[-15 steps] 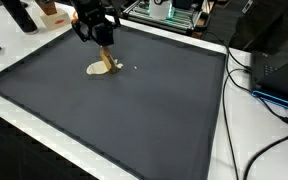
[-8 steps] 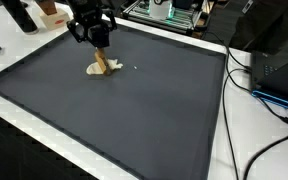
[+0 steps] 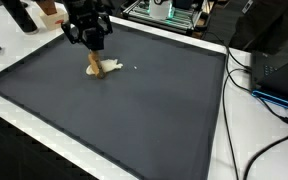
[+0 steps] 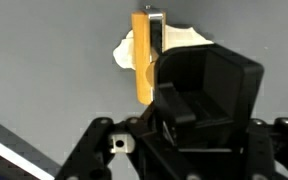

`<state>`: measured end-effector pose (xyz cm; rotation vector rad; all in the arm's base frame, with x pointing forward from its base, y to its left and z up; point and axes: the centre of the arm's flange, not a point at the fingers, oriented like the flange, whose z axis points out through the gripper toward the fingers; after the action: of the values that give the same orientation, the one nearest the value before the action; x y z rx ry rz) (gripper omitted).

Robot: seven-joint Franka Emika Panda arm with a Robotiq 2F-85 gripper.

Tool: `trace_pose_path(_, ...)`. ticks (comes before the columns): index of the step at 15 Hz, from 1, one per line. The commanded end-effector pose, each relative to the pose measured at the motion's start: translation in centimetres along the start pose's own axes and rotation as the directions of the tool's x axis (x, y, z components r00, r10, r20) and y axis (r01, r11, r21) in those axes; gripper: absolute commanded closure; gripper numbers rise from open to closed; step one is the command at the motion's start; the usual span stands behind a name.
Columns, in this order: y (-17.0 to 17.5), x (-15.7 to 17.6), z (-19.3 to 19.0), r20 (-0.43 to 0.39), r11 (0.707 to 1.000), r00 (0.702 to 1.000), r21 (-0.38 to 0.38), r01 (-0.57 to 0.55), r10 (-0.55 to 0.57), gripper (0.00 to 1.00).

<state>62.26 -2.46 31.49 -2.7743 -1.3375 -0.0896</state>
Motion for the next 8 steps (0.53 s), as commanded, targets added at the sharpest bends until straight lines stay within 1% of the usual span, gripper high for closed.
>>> trace_pose_path(1, 0.55, -0.42, 0.74, 0.005, 0.999, 1.000, -0.040, -0.020, 0.020, 0.77)
trace_pose_path(8, 1.19, -0.59, 0.50, -0.024, 0.995, 0.998, -0.081, -0.063, 0.061, 0.77)
